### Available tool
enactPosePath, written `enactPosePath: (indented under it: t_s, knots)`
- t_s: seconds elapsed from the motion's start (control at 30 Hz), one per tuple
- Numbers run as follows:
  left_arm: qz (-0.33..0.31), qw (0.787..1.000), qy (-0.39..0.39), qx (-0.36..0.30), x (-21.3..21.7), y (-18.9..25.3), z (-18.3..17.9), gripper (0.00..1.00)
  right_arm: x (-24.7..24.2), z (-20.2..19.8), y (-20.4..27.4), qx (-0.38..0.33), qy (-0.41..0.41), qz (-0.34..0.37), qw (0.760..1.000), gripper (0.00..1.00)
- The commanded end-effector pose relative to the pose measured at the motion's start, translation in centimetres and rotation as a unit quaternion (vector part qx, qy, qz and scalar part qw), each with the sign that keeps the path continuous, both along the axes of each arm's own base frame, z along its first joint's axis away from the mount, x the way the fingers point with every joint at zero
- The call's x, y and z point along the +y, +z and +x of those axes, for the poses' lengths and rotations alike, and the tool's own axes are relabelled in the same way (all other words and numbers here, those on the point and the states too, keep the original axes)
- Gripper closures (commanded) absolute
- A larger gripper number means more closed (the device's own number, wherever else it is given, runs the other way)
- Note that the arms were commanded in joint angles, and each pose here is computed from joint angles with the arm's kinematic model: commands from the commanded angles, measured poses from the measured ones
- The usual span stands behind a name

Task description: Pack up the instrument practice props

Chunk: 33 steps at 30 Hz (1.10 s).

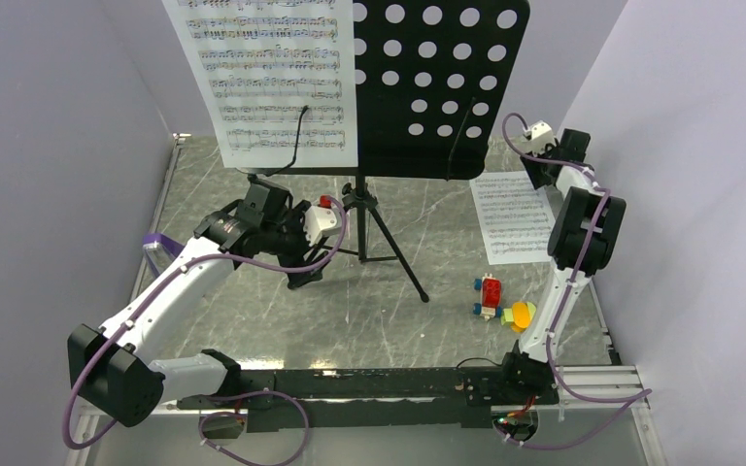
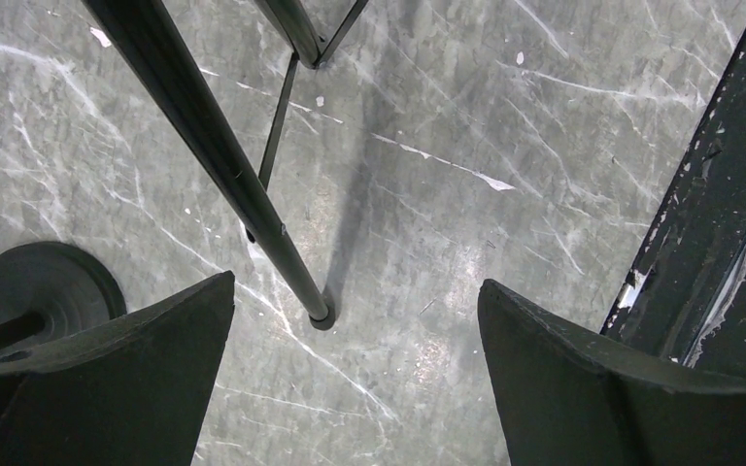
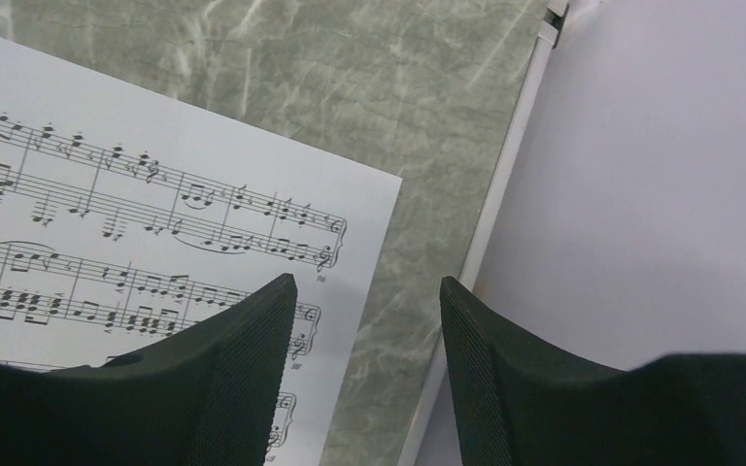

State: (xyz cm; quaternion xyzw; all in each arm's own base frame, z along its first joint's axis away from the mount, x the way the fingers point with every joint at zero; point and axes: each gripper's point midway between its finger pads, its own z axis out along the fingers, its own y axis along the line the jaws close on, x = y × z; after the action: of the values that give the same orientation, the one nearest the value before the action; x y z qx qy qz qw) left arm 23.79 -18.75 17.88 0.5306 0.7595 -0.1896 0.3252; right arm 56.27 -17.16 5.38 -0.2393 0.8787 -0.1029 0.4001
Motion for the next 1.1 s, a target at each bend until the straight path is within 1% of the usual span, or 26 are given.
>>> enactPosePath:
  t_s: [0.0,0.13,0.23,0.3,0.37,0.4,0.47,0.5,0.53,0.6,0.7,0.77,0.87,0.93,1.0,1.07]
  knots:
    - [-0.027,0.999,-0.015,-0.01,-0.5,1.6,-0.4,0.01,-1.5,0.6,5.1,-0.052,-0.025,-0.029,0.998,0.4]
    - [-0.032,0.999,-0.016,-0.024,-0.5,2.2,-0.5,0.01,-1.6,0.0,7.0,-0.057,-0.041,-0.02,0.997,0.4]
    - [-0.027,0.998,0.007,-0.049,0.1,2.6,0.2,0.01,0.0,-1.2,9.7,-0.066,-0.044,0.031,0.996,0.39]
    - [-0.017,0.997,0.04,-0.07,1.0,2.8,1.0,0.01,2.1,-2.6,12.5,-0.079,-0.029,0.073,0.994,0.37]
    - [0.004,0.993,0.063,-0.098,2.3,2.8,1.5,0.01,4.5,-4.4,14.8,-0.092,-0.003,0.111,0.99,0.31]
    - [0.016,0.991,0.07,-0.115,3.0,2.8,1.7,0.01,5.4,-5.4,15.6,-0.1,-0.002,0.128,0.987,0.28]
    - [0.047,0.985,0.06,-0.152,4.3,2.7,1.9,0.01,6.6,-7.2,17.7,-0.123,-0.019,0.157,0.98,0.1]
    - [0.059,0.984,0.043,-0.162,4.6,2.5,1.5,0.01,7.0,-8.2,18.7,-0.133,-0.032,0.173,0.975,0.01]
    - [0.063,0.982,0.027,-0.175,4.8,2.7,1.0,0.01,7.3,-9.3,19.3,-0.136,-0.049,0.187,0.972,0.0]
    - [0.04,0.981,0.024,-0.189,4.6,3.7,0.2,0.01,8.4,-11.3,21.2,-0.15,-0.067,0.218,0.962,0.0]
    - [-0.012,0.981,-0.021,-0.191,3.4,5.1,-2.4,0.01,10.1,-14.3,24.7,-0.189,-0.073,0.254,0.946,0.0]
    - [-0.053,0.981,-0.037,-0.18,2.6,6.4,-4.1,0.01,10.6,-16.2,27.7,-0.23,-0.078,0.258,0.935,0.0]
    - [-0.102,0.979,-0.016,-0.176,1.8,9.0,-4.9,0.01,11.1,-18.9,33.3,-0.295,-0.08,0.253,0.918,0.0]
    - [-0.127,0.978,-0.024,-0.166,1.2,11.0,-5.8,0.07,11.4,-20.2,36.9,-0.324,-0.076,0.245,0.911,0.0]
    - [-0.14,0.975,-0.05,-0.167,0.8,14.0,-7.1,0.14,11.7,-21.3,40.6,-0.357,-0.063,0.236,0.902,0.0]
    - [-0.146,0.972,-0.055,-0.174,1.0,16.7,-7.7,0.14,11.9,-22.1,44.7,-0.392,-0.049,0.219,0.892,0.0]
